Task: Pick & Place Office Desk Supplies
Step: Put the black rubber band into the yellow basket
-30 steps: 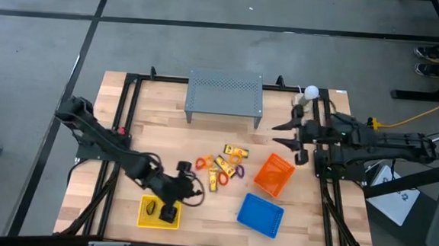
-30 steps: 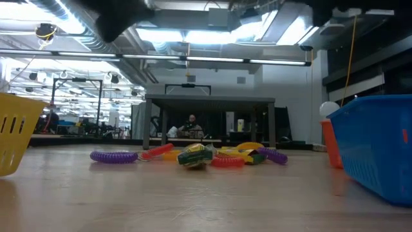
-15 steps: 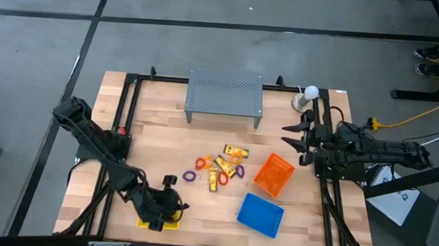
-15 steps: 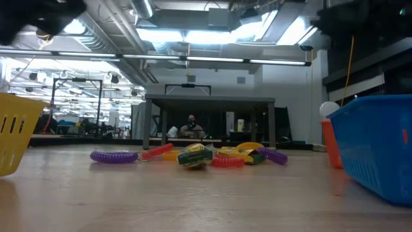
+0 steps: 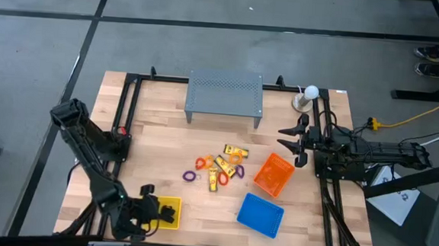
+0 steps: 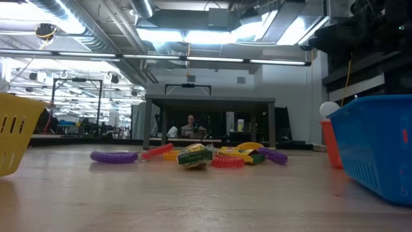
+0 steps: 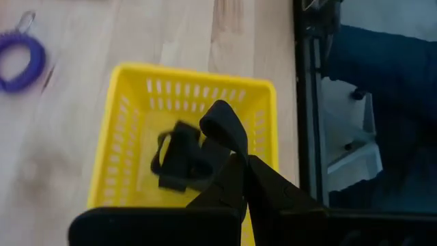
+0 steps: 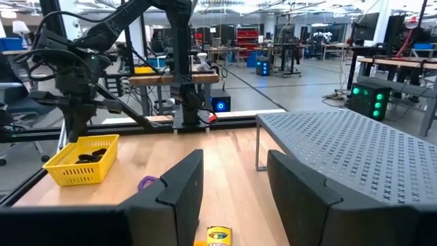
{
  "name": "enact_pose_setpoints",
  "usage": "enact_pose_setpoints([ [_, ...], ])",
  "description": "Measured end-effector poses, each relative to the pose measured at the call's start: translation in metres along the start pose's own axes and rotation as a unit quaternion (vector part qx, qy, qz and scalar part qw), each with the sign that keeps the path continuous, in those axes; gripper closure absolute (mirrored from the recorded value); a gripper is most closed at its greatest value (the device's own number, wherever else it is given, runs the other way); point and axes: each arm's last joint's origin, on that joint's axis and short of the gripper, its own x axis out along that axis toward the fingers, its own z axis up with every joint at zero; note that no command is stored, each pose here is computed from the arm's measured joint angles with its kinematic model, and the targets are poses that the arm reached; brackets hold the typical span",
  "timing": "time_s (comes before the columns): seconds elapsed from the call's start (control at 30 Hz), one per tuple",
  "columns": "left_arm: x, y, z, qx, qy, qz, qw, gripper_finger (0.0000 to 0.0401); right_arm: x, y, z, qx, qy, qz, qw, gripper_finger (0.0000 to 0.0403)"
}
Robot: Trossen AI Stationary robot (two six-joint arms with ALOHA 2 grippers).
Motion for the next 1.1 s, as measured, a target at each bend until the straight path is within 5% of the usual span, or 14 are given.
enact_pose_setpoints([
  [0.57, 0.023, 0.005, -0.017, -0.053, 0.08, 0.042, 0.994, 0.0389, -0.001, -0.004, -0.013, -0.02, 0.064, -0.056, 0.996, 0.0238],
  [1.1, 0.022, 0.007, -0.016, -0.059, 0.054, 0.062, 0.995, 0.0264, -0.001, -0.003, -0.013, -0.002, 0.067, -0.052, 0.996, 0.0238],
])
